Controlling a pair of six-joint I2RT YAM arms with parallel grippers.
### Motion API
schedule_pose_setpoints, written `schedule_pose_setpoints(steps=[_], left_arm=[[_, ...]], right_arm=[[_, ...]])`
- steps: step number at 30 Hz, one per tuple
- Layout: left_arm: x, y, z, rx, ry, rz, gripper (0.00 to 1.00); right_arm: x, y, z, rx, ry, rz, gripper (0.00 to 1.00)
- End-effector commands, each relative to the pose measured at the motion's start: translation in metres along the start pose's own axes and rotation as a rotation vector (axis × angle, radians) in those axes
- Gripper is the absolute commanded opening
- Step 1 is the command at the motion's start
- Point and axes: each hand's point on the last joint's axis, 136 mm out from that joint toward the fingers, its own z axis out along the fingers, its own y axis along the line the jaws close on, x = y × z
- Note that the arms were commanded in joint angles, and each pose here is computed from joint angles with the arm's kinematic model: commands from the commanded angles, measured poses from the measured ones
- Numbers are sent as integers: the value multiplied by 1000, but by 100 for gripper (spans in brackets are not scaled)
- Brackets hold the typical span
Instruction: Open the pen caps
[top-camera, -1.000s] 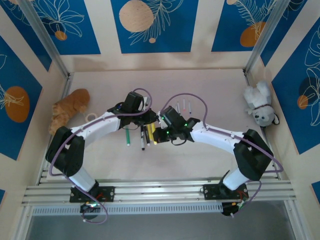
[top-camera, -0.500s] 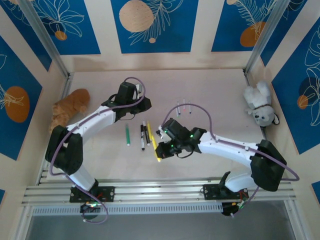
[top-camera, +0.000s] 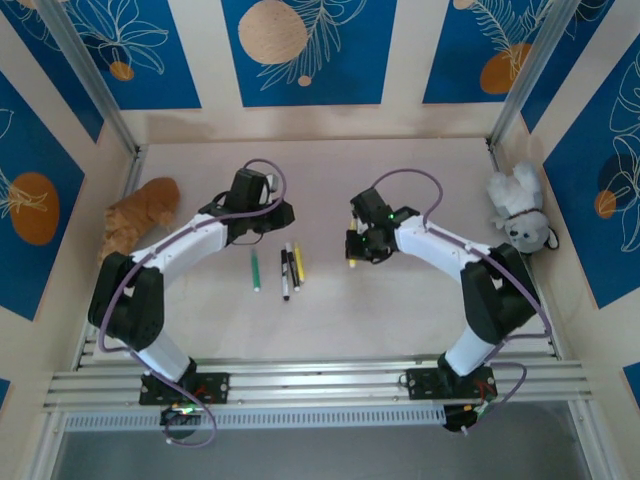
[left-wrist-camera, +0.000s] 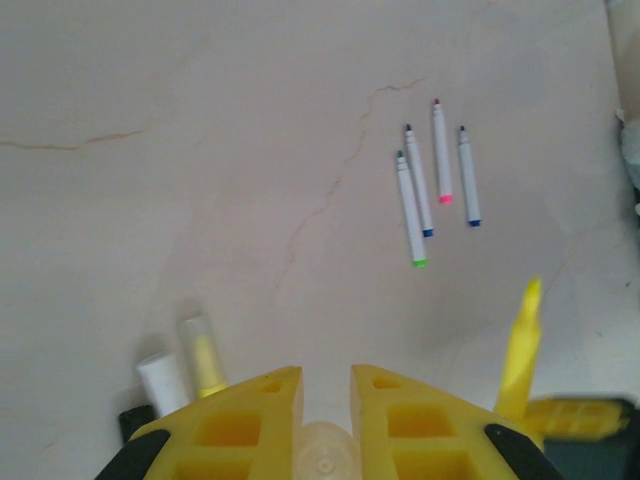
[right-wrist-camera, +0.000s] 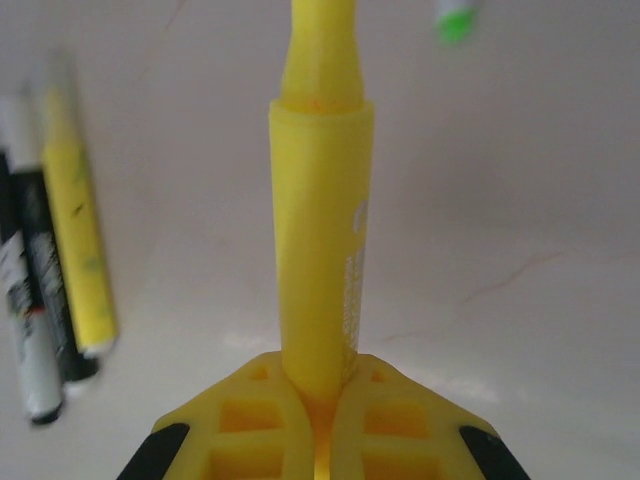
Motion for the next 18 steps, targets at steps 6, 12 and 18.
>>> schedule_pose_setpoints(steps=[6, 12, 18], left_arm=[[-2, 18, -8, -25, -5, 0, 0], [-2, 24, -2, -33, 7, -5, 0], [-3, 27, 0, -39, 13, -11, 0]], right_arm=[[-58, -66, 0, 179, 10, 34, 0], [-80, -96, 11, 272, 59, 10, 0], [-93, -108, 30, 319, 87, -7, 0]])
